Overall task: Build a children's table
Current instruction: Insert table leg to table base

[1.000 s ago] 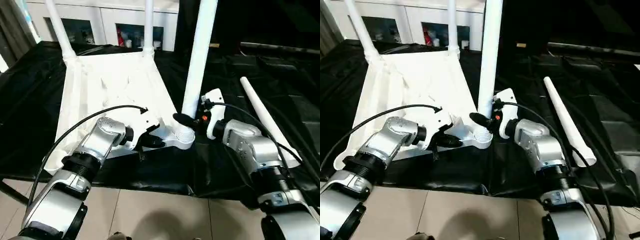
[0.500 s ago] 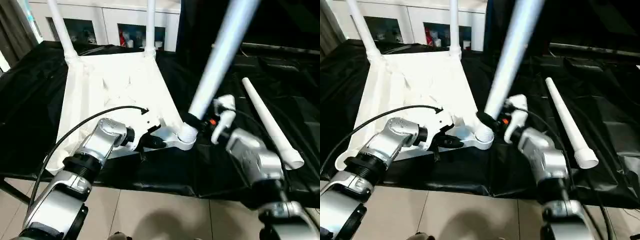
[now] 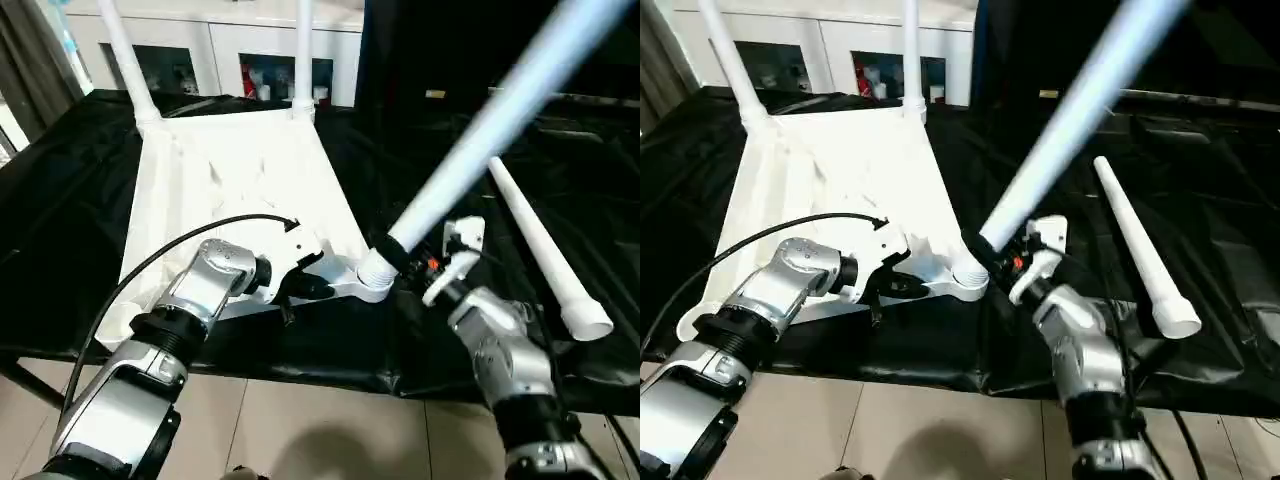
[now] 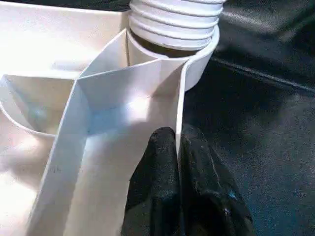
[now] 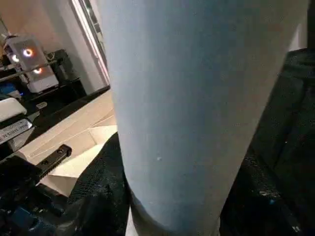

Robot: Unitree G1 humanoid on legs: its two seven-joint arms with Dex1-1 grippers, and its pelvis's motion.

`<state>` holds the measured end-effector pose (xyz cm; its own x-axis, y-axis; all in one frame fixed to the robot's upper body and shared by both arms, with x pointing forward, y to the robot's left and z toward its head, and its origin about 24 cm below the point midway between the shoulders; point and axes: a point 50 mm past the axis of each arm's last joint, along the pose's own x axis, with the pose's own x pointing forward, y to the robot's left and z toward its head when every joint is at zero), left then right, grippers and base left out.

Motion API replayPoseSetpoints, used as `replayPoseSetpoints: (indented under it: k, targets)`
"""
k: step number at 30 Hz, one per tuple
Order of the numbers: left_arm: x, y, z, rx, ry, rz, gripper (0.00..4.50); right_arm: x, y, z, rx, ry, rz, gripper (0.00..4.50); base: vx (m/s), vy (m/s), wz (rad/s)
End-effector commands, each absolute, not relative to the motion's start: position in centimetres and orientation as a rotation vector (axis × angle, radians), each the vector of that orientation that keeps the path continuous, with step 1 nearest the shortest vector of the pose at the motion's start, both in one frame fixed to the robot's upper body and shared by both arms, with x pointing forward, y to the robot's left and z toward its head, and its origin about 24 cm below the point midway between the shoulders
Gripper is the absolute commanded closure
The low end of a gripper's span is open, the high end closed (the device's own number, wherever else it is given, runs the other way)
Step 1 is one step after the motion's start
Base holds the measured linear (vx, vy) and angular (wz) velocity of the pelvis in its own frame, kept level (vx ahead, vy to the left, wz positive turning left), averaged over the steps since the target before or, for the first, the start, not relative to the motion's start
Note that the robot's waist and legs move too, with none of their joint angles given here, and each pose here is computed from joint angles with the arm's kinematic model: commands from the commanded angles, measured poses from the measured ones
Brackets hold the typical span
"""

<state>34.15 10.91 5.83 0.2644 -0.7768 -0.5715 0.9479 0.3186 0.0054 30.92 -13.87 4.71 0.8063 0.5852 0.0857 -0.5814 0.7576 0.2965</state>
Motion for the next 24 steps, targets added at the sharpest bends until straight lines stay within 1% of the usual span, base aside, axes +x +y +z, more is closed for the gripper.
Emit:
replayPoseSetpoints:
  k: [1,6,9,10,18,24]
  targets:
    - [35.4,11.4,7.8,0.382,0.449,-1.143,4.50,29.8,-14.2,1.9,0.249,0.161,0.621,2.61,0.000,0.000,0.00]
    - [35.4,11.4,7.7,0.386,0.447,-1.143,4.50,30.0,-13.2,2.3,0.123,0.191,0.725,2.61,0.000,0.000,0.00]
    - [35.4,11.4,7.7,0.387,0.447,-1.144,4.50,30.1,-13.1,2.4,0.106,0.192,0.739,2.61,0.000,0.000,0.00]
    - [35.3,11.4,7.5,0.399,0.445,-1.146,4.50,30.7,-13.0,3.1,0.064,0.194,0.773,2.61,0.000,0.000,0.00]
    - [35.0,11.2,7.4,0.409,0.438,-1.172,4.50,32.4,-13.0,5.1,0.009,0.195,0.854,2.61,0.000,0.000,0.00]
    - [34.6,11.2,7.2,0.412,0.446,-1.209,4.50,32.9,-12.8,5.4,-0.005,0.242,0.915,2.61,0.000,0.000,0.00]
